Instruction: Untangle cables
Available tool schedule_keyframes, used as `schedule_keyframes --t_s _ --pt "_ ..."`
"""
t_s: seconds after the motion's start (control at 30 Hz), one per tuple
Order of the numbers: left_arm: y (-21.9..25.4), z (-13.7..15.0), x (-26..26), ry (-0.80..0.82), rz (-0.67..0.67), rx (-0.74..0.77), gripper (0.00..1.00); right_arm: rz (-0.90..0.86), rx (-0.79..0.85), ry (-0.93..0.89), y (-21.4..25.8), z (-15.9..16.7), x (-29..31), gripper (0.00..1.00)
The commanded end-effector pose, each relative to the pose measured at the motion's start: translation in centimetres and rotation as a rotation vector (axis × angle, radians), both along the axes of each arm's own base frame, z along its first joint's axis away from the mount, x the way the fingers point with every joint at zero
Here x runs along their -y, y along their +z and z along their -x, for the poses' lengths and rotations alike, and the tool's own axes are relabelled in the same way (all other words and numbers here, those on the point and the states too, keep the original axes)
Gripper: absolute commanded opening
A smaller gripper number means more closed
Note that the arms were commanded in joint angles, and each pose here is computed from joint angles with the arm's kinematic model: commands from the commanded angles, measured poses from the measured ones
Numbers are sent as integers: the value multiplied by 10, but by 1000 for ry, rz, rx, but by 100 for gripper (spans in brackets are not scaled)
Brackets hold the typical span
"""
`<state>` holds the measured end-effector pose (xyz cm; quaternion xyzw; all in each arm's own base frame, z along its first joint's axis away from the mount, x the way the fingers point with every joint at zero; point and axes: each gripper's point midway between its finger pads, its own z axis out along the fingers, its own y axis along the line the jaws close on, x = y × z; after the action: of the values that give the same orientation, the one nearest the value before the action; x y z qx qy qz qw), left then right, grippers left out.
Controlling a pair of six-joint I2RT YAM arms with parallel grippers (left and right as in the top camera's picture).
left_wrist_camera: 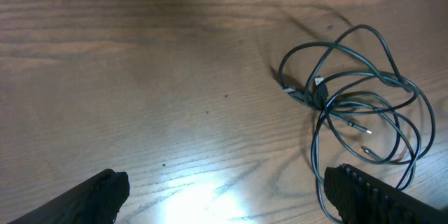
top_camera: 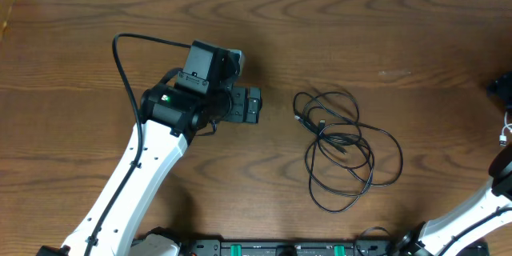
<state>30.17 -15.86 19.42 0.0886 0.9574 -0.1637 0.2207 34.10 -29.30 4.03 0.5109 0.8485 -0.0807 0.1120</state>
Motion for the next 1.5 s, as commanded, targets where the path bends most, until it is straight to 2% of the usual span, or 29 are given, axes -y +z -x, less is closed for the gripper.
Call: schedule_keyframes --t_s 0.0,0.27,0.43,0.53,0.73,0.97,1.07,1.17,1.27,1.37,1.47 --pt "-1 1 -2 -6 -16 8 95 123 -4 -118 36 11 11 99" --pt "-1 1 -2 -6 -16 8 95 381 -155 -281 95 68 34 99" --pt "-1 1 -2 -6 -16 8 95 338 -204 -266 83 76 27 99" --pt "-1 1 -2 -6 -17 7 95 257 -191 -205 70 68 16 99" --pt "-1 1 -2 -6 -16 8 95 -8 36 144 57 5 -32 99" --pt "-1 2 -1 -10 -10 5 95 -69 202 507 89 -49 -108 99" --pt "-1 2 0 -12 -7 3 95 -118 309 711 115 -65 -156 95" --pt "-1 2 -1 -12 -8 2 95 -225 424 986 147 -61 -225 92" --pt "-2 2 -5 11 -16 -4 95 -280 406 1118 157 -43 -265 94" --pt "-5 -9 -35 237 -53 -21 95 -320 369 1234 157 -29 -295 99" --pt "-9 -16 -78 481 -88 -41 95 -394 372 1377 155 -17 -330 99"
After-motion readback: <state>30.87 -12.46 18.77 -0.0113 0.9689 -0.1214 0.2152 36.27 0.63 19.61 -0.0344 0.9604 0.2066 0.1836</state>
